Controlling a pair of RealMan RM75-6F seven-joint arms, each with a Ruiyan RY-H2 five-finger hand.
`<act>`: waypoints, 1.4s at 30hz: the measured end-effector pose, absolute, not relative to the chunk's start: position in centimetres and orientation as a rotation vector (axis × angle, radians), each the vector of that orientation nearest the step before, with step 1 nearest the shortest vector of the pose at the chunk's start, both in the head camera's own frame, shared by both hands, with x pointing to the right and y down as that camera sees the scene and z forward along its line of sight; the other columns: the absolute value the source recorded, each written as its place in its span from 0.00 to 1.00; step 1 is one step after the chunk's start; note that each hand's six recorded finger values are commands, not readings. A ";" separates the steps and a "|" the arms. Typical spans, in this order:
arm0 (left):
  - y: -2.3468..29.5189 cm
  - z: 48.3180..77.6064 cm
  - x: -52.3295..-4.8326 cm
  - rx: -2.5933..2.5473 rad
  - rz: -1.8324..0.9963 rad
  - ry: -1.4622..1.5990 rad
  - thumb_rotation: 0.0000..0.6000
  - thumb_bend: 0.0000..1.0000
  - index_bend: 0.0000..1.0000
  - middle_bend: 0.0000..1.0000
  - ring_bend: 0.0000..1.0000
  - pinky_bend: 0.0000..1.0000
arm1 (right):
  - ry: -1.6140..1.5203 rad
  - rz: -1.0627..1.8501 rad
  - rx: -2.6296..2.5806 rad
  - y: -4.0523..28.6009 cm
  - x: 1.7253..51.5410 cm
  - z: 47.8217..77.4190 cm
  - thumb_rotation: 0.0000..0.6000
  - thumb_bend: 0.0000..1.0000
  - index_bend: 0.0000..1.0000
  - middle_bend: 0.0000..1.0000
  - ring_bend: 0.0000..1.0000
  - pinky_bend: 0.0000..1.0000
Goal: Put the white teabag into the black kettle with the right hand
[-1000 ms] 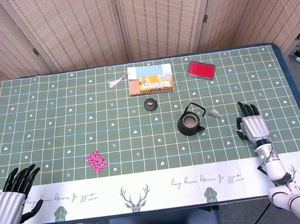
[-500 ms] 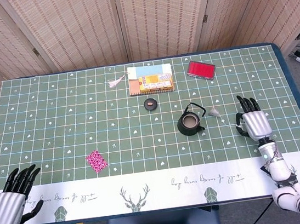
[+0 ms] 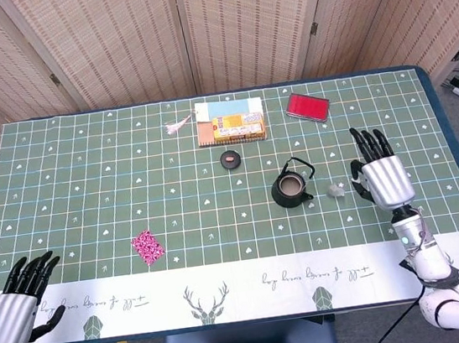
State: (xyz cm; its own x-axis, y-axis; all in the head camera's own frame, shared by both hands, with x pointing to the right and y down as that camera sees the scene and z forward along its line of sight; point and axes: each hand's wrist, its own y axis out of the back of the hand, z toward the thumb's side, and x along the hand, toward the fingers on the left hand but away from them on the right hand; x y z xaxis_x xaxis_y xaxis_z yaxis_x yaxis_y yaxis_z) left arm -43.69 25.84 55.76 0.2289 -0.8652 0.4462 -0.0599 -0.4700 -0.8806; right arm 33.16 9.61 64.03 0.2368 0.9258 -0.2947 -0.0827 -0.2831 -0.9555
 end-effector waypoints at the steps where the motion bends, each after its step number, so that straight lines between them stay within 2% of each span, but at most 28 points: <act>1: 25.8 55.7 -43.7 -1.736 -1.323 0.867 1.00 0.28 0.00 0.00 0.07 0.04 | -0.830 1.236 -1.483 9.5 32.6 63.4 1.00 0.43 0.64 0.01 0.00 0.00; 10: 25.5 55.5 -44.2 -1.742 -1.326 0.888 1.00 0.28 0.00 0.00 0.06 0.04 | -0.842 1.166 -1.448 8.1 29.1 59.1 1.00 0.43 0.64 0.01 0.00 0.00; 19: 25.0 55.6 -45.0 -1.751 -1.343 0.907 1.00 0.28 0.00 0.00 0.07 0.04 | -0.834 1.147 -1.424 6.4 26.4 58.0 1.00 0.43 0.64 0.02 0.00 0.00; 42: 23.9 55.6 -46.4 -1.762 -1.372 0.953 1.00 0.28 0.00 0.00 0.07 0.04 | -0.779 1.190 -1.468 3.9 21.8 63.0 1.00 0.43 0.65 0.02 0.00 0.00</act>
